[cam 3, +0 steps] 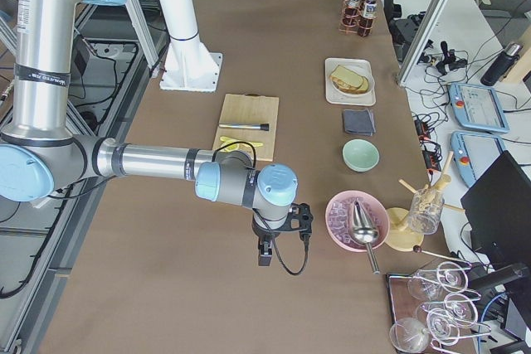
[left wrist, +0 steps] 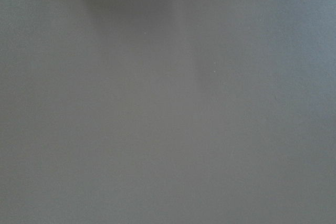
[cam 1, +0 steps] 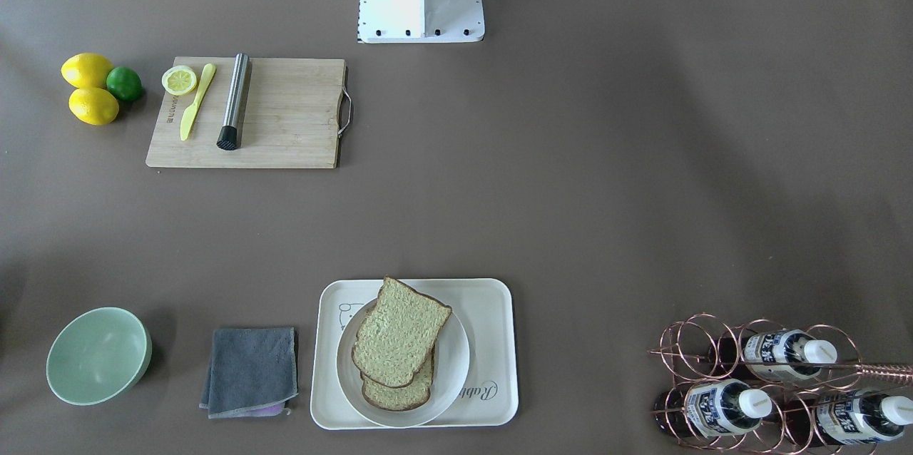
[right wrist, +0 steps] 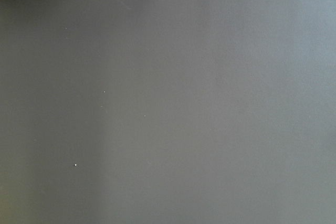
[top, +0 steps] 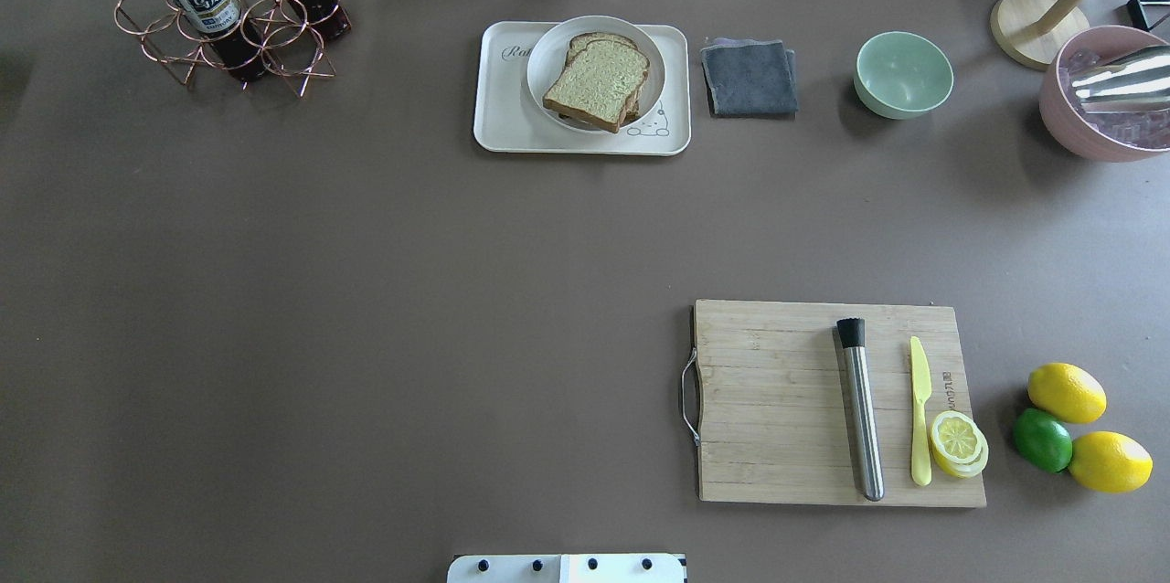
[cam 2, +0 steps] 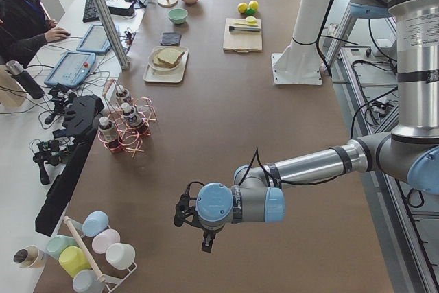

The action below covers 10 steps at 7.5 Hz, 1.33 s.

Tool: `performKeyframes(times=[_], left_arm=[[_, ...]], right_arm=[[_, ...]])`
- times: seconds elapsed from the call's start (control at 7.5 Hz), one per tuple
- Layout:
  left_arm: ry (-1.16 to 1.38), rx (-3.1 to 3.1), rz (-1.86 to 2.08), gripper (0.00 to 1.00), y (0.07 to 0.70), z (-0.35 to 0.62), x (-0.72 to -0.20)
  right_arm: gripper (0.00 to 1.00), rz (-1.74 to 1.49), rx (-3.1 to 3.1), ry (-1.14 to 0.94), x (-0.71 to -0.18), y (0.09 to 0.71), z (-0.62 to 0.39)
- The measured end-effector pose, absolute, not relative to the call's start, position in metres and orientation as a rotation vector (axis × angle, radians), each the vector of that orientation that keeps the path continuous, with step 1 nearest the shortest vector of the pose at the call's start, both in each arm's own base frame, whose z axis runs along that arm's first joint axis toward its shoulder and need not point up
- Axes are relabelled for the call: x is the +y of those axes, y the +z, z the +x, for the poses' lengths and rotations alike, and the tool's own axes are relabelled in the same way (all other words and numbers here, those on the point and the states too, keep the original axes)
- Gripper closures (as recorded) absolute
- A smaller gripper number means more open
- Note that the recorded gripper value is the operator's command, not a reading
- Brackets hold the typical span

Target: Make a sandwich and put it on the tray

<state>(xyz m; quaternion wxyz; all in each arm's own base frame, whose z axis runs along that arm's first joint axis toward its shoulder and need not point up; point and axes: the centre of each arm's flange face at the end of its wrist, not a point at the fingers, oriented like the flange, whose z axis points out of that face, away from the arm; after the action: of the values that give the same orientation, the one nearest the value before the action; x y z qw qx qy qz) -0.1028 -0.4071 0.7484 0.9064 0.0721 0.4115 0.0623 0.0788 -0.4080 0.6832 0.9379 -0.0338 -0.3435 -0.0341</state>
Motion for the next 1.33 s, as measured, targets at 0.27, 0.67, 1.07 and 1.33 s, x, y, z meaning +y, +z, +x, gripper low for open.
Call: performKeyframes(times=[0.27, 0.67, 1.07, 1.33], left_arm=[[0.133, 0.842, 0.158, 0.02, 0.741, -0.104, -0.417], [0.116, 0.820, 0.095, 0.02, 0.721, -0.108, -0.447], [0.101, 0.789, 0.052, 0.02, 0.728, -0.111, -0.444], [0.095, 0.793, 0.043, 0.02, 0.732, -0.110, -0.441]], right_arm=[[0.00, -0.068, -0.702, -0.070, -0.408, 0.683, 0.079], [0.00, -0.073, -0.702, -0.068, -0.407, 0.685, 0.079], [0.00, -0.074, -0.702, -0.068, -0.407, 0.686, 0.079], [0.00, -0.074, -0.703, -0.067, -0.406, 0.686, 0.079]])
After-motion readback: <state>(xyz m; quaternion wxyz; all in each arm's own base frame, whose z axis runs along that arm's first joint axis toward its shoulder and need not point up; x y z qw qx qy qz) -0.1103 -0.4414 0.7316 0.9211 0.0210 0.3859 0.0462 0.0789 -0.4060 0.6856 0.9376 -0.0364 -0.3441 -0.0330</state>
